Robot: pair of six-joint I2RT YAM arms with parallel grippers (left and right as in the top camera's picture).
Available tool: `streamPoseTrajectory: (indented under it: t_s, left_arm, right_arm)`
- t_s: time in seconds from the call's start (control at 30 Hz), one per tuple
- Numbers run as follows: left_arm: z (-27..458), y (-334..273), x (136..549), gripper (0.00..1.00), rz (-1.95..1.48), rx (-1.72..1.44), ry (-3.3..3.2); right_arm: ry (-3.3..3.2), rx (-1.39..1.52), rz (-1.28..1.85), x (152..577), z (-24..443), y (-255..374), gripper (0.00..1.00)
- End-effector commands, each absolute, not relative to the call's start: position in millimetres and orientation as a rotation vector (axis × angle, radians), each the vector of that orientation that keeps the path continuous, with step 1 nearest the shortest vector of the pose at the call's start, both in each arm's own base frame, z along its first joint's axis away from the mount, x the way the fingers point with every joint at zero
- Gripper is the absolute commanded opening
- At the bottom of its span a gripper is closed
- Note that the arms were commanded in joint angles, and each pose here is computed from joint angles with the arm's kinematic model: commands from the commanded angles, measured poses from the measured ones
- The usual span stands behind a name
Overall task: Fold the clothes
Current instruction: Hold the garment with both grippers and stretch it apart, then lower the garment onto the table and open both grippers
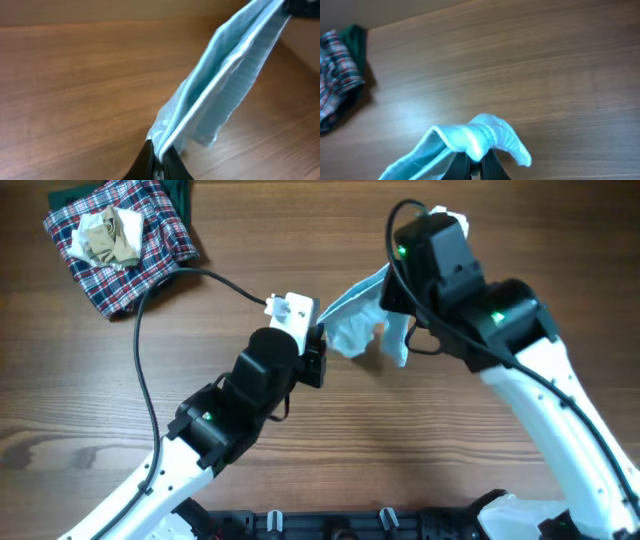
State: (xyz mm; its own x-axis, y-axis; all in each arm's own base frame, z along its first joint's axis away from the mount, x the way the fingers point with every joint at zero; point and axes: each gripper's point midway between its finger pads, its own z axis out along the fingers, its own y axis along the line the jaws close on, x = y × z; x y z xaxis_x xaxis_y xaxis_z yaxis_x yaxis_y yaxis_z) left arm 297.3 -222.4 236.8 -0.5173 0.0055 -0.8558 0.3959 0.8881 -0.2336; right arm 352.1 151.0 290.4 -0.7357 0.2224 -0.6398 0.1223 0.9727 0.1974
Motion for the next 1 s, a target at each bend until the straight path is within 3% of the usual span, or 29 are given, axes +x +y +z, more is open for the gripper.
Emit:
streamPoseTrajectory:
  t_s: [0.0,0.3,0.63,0.83,0.97]
  left_arm:
    - [249,-215,311,0.04,-0.432,0.235,2.02]
    - [244,-216,317,0.04,-0.39,0.244,2.019]
    - [307,-199,252,0.04,-0.473,0.323,1.972]
    - [314,-208,223,0.04,-0.565,0.355,1.987]
    - [308,-207,225,0.04,-0.531,0.355,2.006]
  right_arm:
    - [2.352,0.355,0.087,368,292,128,0.04]
    - [2.38,0.405,0.046,368,286,106,0.04]
    - [2.397,0.375,0.166,332,309,106,0.04]
    - [2.389,0.367,0.215,289,331,91,0.04]
    - [2.393,0.367,0.22,283,332,89,0.04]
